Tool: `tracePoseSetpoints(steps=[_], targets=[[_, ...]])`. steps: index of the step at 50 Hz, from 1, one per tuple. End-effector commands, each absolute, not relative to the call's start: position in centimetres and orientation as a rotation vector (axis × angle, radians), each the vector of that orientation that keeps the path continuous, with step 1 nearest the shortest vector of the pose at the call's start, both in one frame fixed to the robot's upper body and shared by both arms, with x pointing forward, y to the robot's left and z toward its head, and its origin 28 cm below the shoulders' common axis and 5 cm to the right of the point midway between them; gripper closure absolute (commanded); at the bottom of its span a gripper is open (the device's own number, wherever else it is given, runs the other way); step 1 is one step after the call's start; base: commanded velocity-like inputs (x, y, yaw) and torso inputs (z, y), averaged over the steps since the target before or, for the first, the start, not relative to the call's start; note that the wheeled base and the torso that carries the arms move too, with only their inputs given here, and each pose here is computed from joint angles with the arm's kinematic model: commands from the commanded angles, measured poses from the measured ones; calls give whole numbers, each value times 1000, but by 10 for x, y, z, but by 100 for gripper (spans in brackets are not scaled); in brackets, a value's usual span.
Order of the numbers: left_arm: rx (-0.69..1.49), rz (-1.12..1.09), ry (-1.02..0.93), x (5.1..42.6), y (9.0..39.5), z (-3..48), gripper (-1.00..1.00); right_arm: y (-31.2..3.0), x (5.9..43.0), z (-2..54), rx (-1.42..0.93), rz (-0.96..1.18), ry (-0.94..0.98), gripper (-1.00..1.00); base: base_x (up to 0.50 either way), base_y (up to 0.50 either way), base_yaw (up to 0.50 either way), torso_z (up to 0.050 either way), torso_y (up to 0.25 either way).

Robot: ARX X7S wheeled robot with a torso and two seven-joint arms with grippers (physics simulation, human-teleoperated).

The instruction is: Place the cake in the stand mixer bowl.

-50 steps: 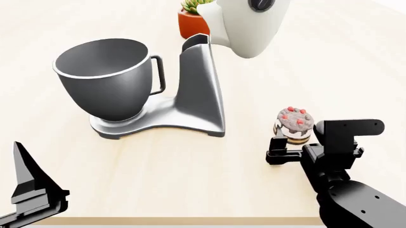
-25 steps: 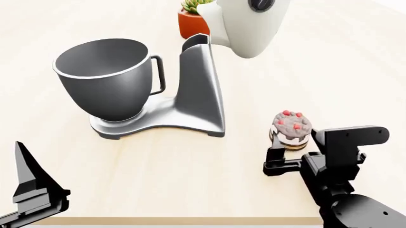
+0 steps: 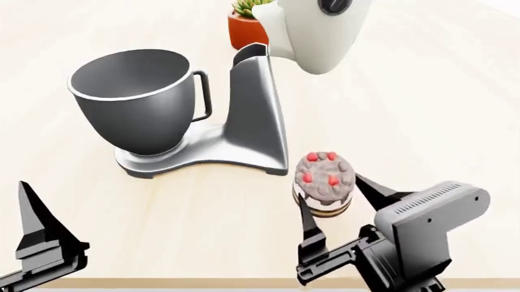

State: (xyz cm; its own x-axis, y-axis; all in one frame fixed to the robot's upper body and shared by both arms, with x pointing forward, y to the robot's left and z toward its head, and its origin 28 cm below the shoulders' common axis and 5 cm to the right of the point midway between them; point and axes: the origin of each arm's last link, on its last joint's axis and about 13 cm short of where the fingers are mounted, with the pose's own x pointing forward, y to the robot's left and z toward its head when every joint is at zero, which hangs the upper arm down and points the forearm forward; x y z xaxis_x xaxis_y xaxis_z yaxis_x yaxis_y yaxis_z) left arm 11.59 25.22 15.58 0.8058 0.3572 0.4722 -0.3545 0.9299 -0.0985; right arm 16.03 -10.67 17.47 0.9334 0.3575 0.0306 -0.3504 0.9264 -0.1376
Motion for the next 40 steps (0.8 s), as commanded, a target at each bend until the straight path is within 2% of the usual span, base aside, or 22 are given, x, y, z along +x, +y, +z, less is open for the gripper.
tracePoseSetpoints(steps=[1, 11, 40], targets=[[-9, 385, -504, 116, 253, 156, -100, -87, 150, 187, -186, 496, -148, 100, 0, 0, 0, 0, 0], [-9, 376, -498, 118, 251, 154, -100, -60, 162, 206, -183, 600, -214, 100, 0, 0, 0, 0, 0], [-16, 380, -491, 120, 254, 153, -100, -26, 213, 252, -146, 644, -294, 100, 0, 0, 0, 0, 1]])
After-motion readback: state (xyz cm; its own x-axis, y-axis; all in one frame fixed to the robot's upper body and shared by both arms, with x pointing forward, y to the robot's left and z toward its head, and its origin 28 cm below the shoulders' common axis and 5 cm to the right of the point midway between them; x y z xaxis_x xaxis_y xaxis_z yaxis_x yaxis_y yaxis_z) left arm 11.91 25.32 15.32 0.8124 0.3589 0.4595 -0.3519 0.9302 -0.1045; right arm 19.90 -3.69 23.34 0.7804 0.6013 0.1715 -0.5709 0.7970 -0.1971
